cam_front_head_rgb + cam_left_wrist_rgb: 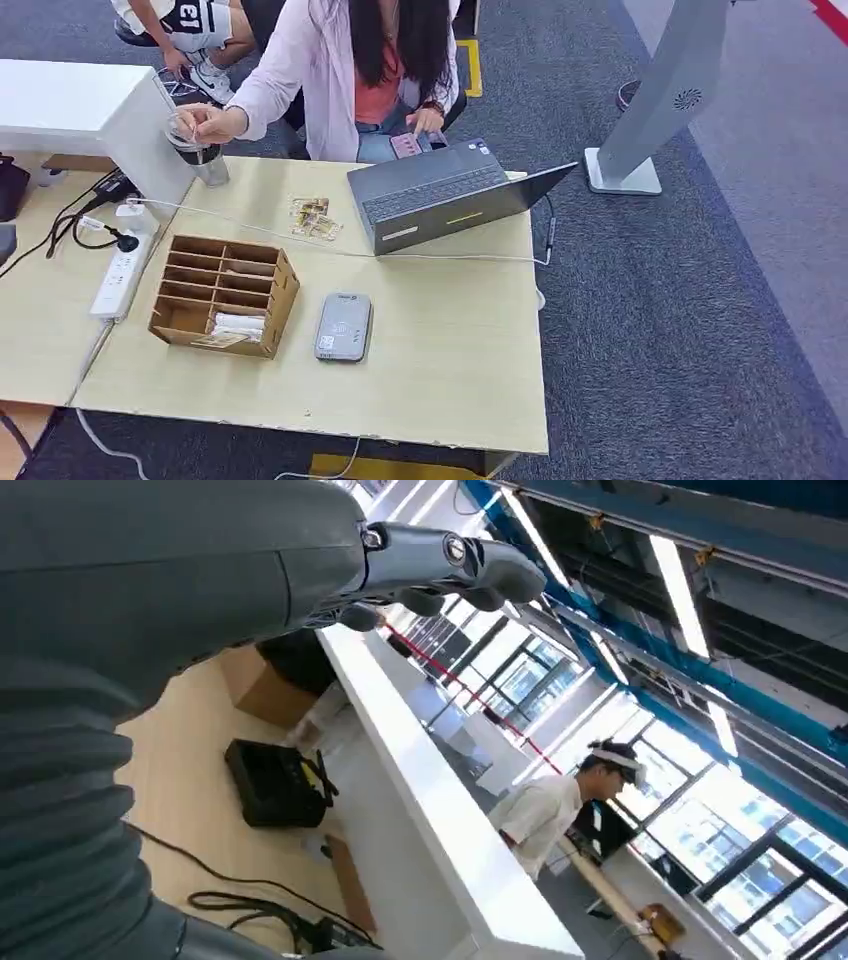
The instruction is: Pass the card to the sensor for recognition and then transmit it.
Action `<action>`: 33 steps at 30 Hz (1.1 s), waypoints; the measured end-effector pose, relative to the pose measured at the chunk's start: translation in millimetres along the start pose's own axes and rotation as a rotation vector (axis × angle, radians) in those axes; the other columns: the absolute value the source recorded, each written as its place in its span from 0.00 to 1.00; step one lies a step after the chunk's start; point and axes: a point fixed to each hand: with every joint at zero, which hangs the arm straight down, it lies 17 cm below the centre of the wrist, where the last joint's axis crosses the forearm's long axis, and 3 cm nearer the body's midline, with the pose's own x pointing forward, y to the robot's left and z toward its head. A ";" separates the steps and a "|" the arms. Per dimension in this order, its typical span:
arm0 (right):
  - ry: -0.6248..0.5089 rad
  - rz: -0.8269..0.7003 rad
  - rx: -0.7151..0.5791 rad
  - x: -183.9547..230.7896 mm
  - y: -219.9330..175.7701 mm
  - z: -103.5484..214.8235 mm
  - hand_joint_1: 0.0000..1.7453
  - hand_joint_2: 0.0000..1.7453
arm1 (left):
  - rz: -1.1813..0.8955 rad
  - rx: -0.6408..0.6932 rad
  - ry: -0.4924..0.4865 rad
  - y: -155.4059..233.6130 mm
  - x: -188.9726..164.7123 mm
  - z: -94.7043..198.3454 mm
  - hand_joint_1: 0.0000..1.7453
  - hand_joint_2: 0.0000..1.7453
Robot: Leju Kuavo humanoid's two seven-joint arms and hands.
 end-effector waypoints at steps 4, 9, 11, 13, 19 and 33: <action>0.004 -0.011 0.002 -0.1 0.2 0.0 0.00 1.00 | -0.082 -0.032 -0.004 -19.7 3.8 -11.8 0.00 1.00; 0.013 -0.028 0.006 -0.5 0.3 0.1 0.00 1.00 | -0.189 -0.077 -0.015 -49.3 9.3 -24.4 0.00 1.00; 0.017 -0.032 0.006 -1.0 0.4 0.1 0.00 1.00 | -0.235 -0.085 -0.026 -57.3 12.9 -29.8 0.00 1.00; 0.021 -0.039 0.007 -1.3 0.3 0.1 0.00 1.00 | -0.282 -0.101 -0.034 -68.3 15.4 -33.9 0.00 1.00; 0.030 -0.059 0.008 -1.2 0.0 0.1 0.00 1.00 | -0.425 -0.136 -0.078 -97.1 26.2 -45.2 0.00 1.00; 0.054 -0.082 0.012 -4.0 0.4 0.3 0.00 1.00 | -0.739 -0.178 -0.240 -147.0 56.2 -59.9 0.00 1.00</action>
